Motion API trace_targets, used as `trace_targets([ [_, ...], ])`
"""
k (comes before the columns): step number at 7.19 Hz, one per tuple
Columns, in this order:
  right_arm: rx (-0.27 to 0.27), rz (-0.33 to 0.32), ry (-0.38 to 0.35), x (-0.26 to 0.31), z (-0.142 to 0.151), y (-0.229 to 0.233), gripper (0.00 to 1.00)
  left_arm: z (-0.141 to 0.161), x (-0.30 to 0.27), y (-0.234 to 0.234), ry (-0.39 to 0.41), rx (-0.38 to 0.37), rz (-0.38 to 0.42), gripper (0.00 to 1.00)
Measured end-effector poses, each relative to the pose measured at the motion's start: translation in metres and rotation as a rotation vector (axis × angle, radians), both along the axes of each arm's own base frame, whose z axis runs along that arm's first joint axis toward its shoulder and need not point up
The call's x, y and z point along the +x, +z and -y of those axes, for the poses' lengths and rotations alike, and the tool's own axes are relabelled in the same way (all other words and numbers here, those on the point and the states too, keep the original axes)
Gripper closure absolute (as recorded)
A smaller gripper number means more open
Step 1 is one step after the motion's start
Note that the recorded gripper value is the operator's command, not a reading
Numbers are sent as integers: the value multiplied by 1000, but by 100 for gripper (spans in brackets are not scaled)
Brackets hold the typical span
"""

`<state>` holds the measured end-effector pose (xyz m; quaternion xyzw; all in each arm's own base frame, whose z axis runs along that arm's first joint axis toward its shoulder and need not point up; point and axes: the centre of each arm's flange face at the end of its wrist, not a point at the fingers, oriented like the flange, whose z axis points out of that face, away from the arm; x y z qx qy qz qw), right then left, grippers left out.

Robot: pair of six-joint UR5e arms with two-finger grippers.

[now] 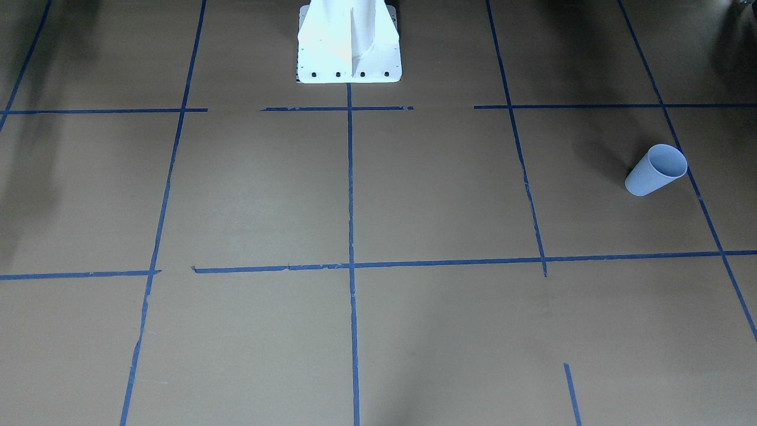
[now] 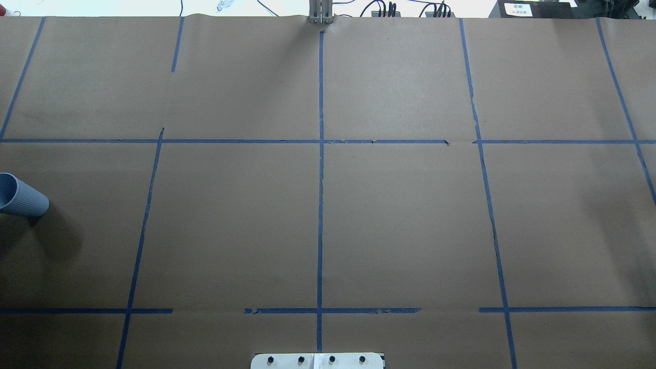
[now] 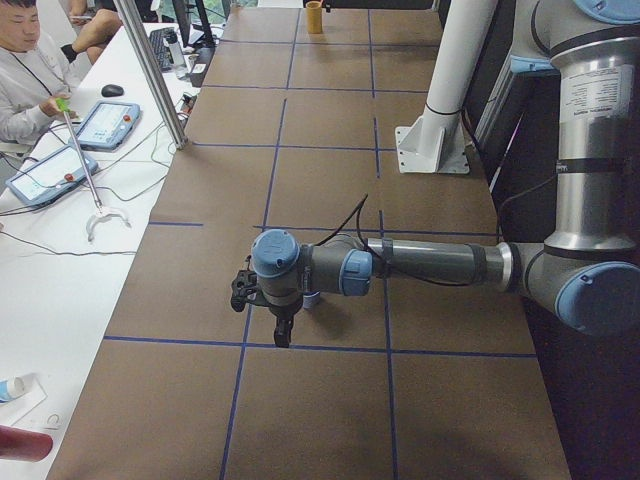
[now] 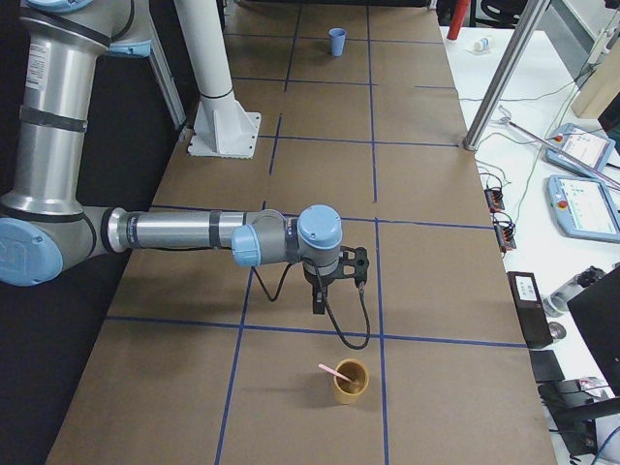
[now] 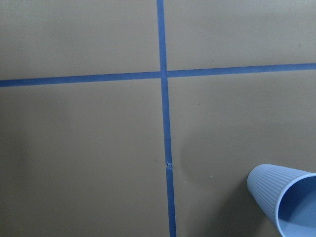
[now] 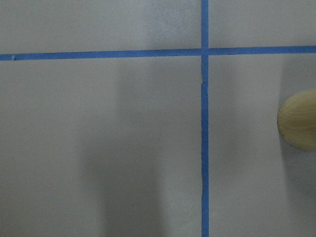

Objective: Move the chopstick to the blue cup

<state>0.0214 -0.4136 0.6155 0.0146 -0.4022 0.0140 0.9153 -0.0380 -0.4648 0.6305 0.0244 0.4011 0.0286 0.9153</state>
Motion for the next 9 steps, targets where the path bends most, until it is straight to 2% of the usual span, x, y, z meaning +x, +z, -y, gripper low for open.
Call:
trace_targets([
  [6,12,-4,-9,-2,3,-2,0,-1,3,-10,8,44,-9,0],
  [7,14,-5,-11,-3,3,-2,0,1,8,-12,18,63,-10,0],
  [9,31,-1,-16,-4,3,-4,0,4,43,-12,52,48,-10,0],
])
